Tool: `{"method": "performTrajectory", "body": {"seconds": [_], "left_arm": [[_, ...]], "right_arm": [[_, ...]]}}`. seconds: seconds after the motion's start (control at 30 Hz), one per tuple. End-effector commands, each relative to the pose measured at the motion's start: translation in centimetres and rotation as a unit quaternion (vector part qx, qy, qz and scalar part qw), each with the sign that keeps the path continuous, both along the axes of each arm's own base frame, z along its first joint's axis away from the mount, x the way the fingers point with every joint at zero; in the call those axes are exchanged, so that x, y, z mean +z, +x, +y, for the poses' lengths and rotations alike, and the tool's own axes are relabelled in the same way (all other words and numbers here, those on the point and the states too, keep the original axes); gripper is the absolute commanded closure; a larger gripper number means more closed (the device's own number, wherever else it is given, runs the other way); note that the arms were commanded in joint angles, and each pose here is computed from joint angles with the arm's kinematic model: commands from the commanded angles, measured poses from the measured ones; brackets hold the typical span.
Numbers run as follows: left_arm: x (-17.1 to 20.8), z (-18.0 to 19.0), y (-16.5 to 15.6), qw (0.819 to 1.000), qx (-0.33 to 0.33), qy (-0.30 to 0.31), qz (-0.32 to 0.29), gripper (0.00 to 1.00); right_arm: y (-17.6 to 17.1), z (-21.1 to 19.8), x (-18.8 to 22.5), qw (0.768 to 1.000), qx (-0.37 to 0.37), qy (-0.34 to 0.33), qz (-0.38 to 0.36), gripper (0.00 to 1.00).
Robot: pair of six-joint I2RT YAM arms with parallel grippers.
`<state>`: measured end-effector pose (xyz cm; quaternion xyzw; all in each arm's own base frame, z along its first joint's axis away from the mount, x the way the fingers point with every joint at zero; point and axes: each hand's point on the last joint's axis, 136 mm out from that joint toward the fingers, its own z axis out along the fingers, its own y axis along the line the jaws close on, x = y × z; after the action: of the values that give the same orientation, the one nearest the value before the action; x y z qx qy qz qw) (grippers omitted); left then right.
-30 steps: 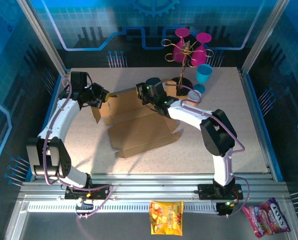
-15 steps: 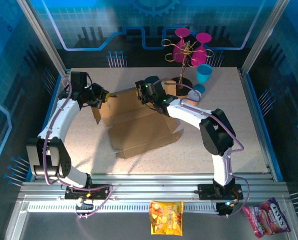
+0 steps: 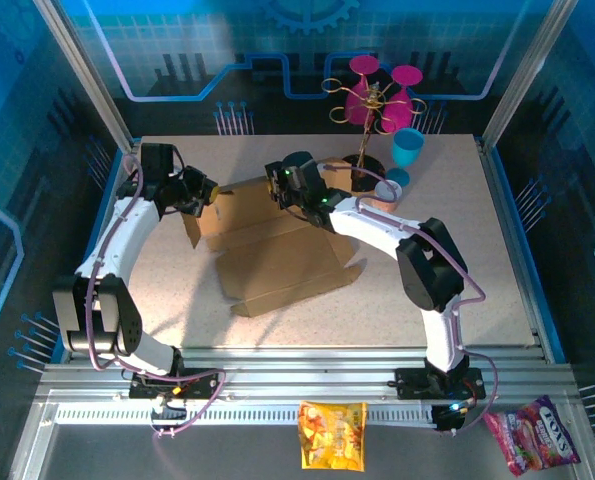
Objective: Fold the paper box
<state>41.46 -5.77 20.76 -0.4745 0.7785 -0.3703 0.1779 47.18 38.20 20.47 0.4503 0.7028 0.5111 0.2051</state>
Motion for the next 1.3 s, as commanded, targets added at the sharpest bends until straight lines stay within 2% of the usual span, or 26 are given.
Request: {"method": "performTrajectory", "body": {"seconds": [0.0,0.2,0.33,0.4,0.43,0.5,0.53,0.6,0.63,0.77,0.93,1.03,1.13,1.27], "left_arm": [[2.0,-0.6,-0.3,0.999,-0.026,-0.004,-0.023,1.0],[1.9,-0.6,-0.3,0.999,-0.026,-0.005,-0.022,1.0],[2.0,-0.6,-0.3,0.999,-0.027,-0.004,-0.024,1.0],[2.5,-0.5,-0.4,0.999,-0.029,0.004,-0.031,1.0],[2.9,-0.2,-0.6,0.999,-0.028,0.013,-0.034,0.91],[3.8,0.8,-1.1,0.998,-0.021,0.033,-0.04,0.62],[4.2,1.7,-1.5,0.998,-0.011,0.044,-0.043,0.51],[4.5,4.0,-2.4,0.997,0.017,0.062,-0.04,0.41],[4.4,5.4,-2.9,0.996,0.036,0.067,-0.039,0.4],[1.9,9.7,-4.9,0.993,0.103,0.054,-0.009,0.42],[-4.4,10.5,-6.1,0.989,0.143,-0.011,0.037,0.71],[-7.7,9.9,-6.3,0.986,0.149,-0.047,0.054,0.82],[-10.1,9.1,-5.6,0.984,0.149,-0.092,0.045,0.87],[-11.5,8.5,-3.7,0.98,0.145,-0.14,0.005,0.83]], "right_arm": [[-0.2,1.2,-0.3,1.0,0.003,-0.003,0.005,0.73],[0.1,1.4,-0.3,1.0,0.003,-0.002,0.005,0.83],[0.2,1.2,-0.5,1.0,-0.002,-0.003,0.006,1.0],[0.5,0.7,-0.1,1.0,-0.008,0.0,0.005,1.0],[0.6,0.4,0.3,1.0,-0.011,0.0,0.003,1.0],[0.9,-0.4,1.4,1.0,-0.019,0.004,0.001,1.0],[0.9,-0.8,2.0,1.0,-0.022,0.008,0.002,1.0],[0.9,-1.5,3.3,1.0,-0.025,0.017,0.004,1.0],[0.9,-1.9,3.9,0.999,-0.029,0.02,0.005,1.0],[0.4,-3.1,5.8,0.999,-0.041,0.029,0.013,1.0],[0.3,-3.6,7.4,0.998,-0.05,0.038,0.015,1.0],[0.2,-4.0,7.9,0.997,-0.055,0.042,0.018,1.0],[0.1,-4.3,8.4,0.997,-0.06,0.047,0.02,1.0],[0.2,-4.9,8.7,0.997,-0.065,0.045,0.023,1.0]]}}
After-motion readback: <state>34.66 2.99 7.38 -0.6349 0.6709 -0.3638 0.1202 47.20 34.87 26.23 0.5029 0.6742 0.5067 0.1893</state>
